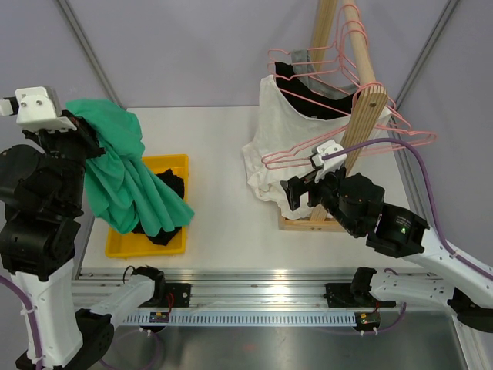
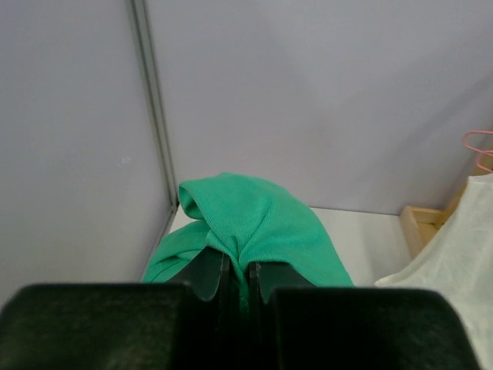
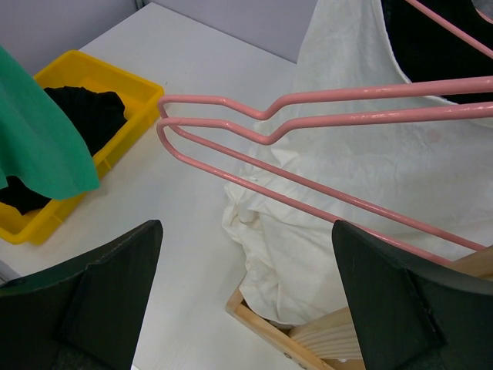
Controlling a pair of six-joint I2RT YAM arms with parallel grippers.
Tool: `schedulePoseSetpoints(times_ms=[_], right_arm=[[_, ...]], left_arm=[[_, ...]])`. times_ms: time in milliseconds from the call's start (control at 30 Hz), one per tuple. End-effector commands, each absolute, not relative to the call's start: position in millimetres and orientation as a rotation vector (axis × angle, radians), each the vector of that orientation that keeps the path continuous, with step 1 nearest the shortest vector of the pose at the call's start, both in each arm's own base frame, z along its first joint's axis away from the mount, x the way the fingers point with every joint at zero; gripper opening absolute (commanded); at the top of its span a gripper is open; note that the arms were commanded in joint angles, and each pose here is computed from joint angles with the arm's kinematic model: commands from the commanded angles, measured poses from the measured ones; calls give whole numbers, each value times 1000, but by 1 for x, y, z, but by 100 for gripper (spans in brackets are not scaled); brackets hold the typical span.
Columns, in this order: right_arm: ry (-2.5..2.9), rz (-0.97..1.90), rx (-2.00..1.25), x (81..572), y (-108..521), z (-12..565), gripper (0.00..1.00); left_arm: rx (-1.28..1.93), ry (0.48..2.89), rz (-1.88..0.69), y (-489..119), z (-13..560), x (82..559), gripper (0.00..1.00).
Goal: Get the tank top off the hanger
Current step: Place the tank top into the basket
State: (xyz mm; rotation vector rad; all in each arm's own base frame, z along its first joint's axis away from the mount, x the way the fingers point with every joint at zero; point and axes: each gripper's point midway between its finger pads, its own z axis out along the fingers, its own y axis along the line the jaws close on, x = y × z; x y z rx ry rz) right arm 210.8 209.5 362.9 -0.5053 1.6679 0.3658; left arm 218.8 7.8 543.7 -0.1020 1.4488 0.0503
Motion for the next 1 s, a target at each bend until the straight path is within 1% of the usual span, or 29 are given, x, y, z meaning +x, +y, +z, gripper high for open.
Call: schedulePoseSetpoints(times_ms=[0, 233, 300, 400, 433, 533, 567, 600, 633, 667, 767, 800, 867, 900, 967], right_arm=[[1632, 414, -478, 211, 211, 376, 99], [1634, 413, -477, 211, 209, 377, 100], [1635, 414, -480, 211, 211, 376, 100], [1631, 421, -481, 211, 211, 375, 100], [1631, 422, -482, 211, 212, 375, 100], [1633, 420, -481, 211, 210, 374, 100], [1632, 421, -481, 211, 209, 374, 100], [1631, 421, -479, 210, 208, 375, 99], [1631, 421, -479, 210, 208, 375, 99], [1626, 424, -475, 209, 206, 376, 100], [1619, 429, -468, 208, 205, 379, 99], [1618, 430, -467, 209, 205, 379, 99], [1615, 434, -467, 209, 206, 380, 100], [1616, 433, -468, 209, 206, 380, 99], [1621, 430, -472, 210, 207, 377, 99]], left_arm=[[-159, 1402, 186, 31, 556, 221, 0], [-205, 1334, 283, 50, 582, 208, 0], [-203, 1350, 292, 49, 579, 216, 0], [-186, 1417, 314, 45, 553, 238, 0], [-178, 1473, 337, 45, 529, 251, 0], [-195, 1523, 306, 48, 499, 266, 0], [-197, 1563, 294, 48, 478, 275, 0], [-200, 1572, 244, 45, 468, 277, 0], [-229, 1583, 249, 53, 459, 278, 0], [-213, 1627, 232, 53, 438, 285, 0], [-282, 1676, 157, 54, 410, 289, 0], [-288, 1721, 120, 50, 391, 294, 0], [-301, 1762, 101, 49, 369, 296, 0], [-316, 1812, 88, 47, 344, 298, 0], [-318, 1827, 66, 44, 328, 295, 0]])
